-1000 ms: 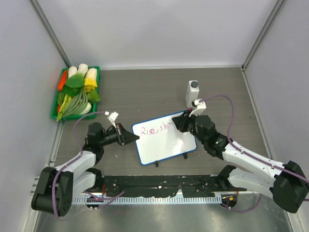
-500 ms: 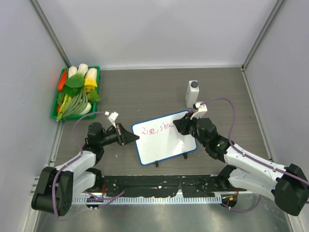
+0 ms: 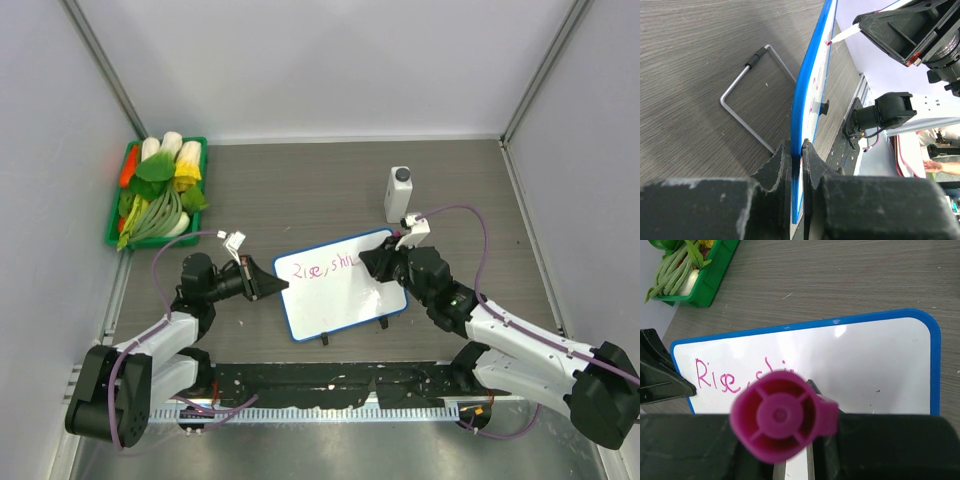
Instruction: Write a sentence on the whiteboard
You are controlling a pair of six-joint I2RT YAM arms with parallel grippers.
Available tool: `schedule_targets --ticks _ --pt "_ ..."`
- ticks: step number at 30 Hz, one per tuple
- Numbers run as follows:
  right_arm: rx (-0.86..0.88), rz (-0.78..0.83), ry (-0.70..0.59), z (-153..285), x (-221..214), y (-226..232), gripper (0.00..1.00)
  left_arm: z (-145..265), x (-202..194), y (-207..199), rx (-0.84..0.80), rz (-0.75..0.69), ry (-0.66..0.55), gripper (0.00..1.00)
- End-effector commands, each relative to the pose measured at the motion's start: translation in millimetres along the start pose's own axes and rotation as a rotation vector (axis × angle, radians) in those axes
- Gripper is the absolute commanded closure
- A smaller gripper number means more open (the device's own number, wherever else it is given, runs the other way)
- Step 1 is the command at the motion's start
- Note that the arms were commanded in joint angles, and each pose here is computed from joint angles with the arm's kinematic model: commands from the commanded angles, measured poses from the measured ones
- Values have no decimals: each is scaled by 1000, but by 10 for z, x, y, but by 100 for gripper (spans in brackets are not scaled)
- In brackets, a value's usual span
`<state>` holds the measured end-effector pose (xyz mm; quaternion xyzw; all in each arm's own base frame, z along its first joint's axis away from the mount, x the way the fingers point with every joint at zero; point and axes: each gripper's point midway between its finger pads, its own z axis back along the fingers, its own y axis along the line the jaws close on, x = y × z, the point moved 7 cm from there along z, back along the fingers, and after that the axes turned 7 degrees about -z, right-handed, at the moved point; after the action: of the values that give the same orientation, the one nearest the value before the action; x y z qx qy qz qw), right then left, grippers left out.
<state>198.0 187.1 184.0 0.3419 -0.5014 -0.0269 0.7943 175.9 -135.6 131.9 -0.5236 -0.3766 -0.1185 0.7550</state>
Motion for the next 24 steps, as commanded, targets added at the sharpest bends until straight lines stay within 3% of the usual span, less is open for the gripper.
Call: schedule_targets --ticks 1,24 --pt "-25 12 -57 -46 156 46 99 2 25 36 22 -65 -27 100" --pt "-93 0 -139 -86 287 10 99 1 27 39 24 -65 -27 100"
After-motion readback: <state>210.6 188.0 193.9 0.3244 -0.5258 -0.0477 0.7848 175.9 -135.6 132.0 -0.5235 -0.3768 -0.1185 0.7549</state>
